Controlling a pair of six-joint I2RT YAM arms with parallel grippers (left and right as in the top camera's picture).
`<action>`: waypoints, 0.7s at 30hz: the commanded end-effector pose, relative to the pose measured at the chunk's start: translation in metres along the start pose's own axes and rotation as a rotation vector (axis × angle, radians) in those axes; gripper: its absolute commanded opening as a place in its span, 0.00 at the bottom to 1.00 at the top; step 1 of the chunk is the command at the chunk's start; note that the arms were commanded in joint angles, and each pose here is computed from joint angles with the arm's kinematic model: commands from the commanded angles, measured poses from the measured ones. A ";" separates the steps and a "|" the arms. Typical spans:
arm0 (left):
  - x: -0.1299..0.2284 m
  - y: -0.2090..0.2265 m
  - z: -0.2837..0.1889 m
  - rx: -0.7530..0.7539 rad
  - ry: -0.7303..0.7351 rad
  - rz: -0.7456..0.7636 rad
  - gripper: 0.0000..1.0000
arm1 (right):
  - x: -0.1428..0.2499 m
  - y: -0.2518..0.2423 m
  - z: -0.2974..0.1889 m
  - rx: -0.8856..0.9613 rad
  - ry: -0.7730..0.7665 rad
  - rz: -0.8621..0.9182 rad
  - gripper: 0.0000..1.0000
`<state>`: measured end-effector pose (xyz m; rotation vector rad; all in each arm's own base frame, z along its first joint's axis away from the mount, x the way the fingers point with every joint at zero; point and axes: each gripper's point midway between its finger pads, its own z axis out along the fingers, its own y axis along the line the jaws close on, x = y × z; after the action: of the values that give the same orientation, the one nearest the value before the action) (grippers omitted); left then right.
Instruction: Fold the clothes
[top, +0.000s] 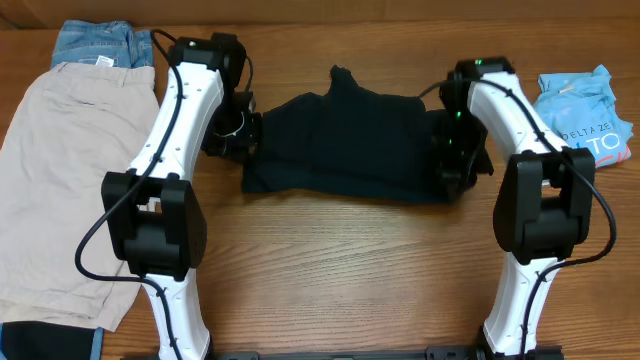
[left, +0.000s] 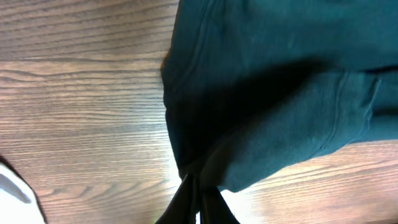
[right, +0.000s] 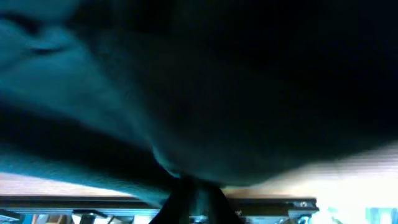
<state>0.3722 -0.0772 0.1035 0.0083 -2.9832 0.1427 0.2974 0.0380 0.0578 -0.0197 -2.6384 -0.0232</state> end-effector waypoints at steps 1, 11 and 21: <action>-0.003 0.019 0.003 -0.116 -0.008 0.011 0.04 | 0.006 -0.008 0.010 -0.014 0.010 0.022 0.25; -0.016 0.071 -0.007 -0.298 -0.101 -0.293 0.04 | -0.007 -0.022 0.009 -0.127 -0.033 0.103 0.29; -0.021 0.059 -0.006 -0.285 -0.120 -0.251 0.04 | -0.011 0.022 0.011 -0.290 -0.060 -0.088 0.41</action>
<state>0.3934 -0.0160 0.1036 0.3625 -3.0658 -0.3201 0.3036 0.0405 0.0369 -0.0809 -2.6617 -0.2974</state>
